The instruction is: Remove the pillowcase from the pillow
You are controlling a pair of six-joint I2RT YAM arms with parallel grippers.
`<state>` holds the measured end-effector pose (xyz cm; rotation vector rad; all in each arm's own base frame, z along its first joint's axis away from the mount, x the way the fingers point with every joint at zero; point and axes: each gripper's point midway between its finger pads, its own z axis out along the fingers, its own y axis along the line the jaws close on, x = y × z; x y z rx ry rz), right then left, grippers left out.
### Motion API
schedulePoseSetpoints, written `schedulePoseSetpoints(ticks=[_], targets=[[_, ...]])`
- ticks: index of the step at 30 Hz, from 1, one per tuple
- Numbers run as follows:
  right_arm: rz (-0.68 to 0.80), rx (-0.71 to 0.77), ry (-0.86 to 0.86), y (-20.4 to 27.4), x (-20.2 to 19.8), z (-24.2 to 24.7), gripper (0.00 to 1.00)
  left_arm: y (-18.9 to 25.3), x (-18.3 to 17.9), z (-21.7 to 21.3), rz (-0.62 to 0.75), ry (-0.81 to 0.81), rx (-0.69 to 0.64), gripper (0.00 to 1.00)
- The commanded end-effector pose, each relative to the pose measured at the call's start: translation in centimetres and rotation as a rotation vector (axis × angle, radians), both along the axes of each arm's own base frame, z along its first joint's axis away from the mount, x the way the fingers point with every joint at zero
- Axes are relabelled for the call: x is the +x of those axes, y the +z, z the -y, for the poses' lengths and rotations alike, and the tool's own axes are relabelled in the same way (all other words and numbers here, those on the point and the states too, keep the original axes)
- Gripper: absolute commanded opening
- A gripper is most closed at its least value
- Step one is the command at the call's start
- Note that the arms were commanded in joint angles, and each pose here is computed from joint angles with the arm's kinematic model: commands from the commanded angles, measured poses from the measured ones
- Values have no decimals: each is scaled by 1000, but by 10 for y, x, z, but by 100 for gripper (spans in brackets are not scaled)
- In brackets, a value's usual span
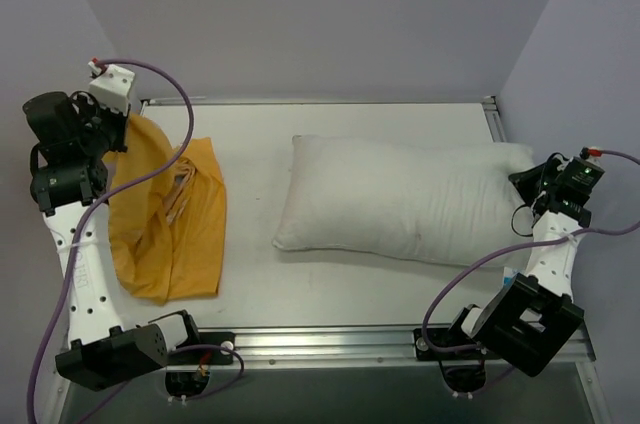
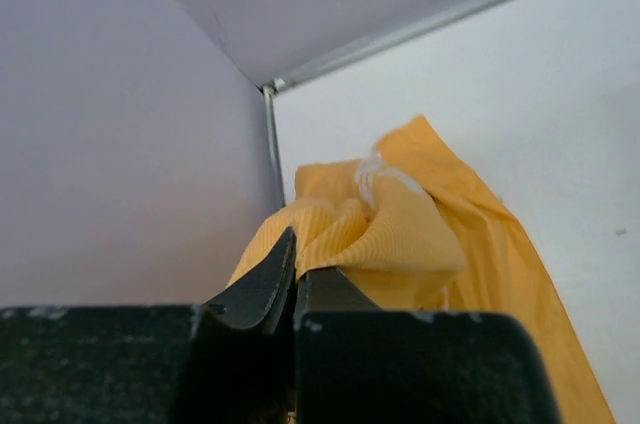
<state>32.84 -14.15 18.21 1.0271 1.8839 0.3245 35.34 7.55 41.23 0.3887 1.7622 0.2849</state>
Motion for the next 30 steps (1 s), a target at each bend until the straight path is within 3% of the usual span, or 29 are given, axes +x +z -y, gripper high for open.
schedulePoseSetpoints(ticks=[1,2,4,5,6,7,8,11,13,14,17,24,30], targets=[[46,-20,-7,9,0,-5,0,-73,-2,3,-204,-5,-45,3],[44,-21,-7,7,-1,-6,0,-93,-4,11,-268,-47,-28,7],[33,-20,-2,3,-1,-8,0,-149,-22,30,-477,-133,-65,95],[29,-13,8,0,0,-10,0,-161,-29,38,-534,-171,-63,94],[31,-16,19,3,3,-11,7,-175,-45,50,-619,-218,-83,94],[21,-20,48,2,6,-17,18,-177,-50,58,-638,-260,-97,94],[-15,-11,64,-5,7,-21,43,-178,-55,60,-652,-263,-105,94],[-76,-71,104,-3,13,-30,67,-165,-52,49,-599,-165,-97,94],[-85,-113,111,5,15,-34,76,-162,-53,40,-587,-108,-79,94],[-111,-134,93,3,11,-30,94,-163,-54,38,-591,-89,-83,94],[-148,-166,80,5,2,-27,100,-174,-60,29,-627,-10,-91,94],[-213,-252,-35,10,-18,-11,100,-214,-85,15,-685,131,-93,94],[-239,-235,-42,9,-23,-13,100,-236,-108,1,-666,253,-67,94]])
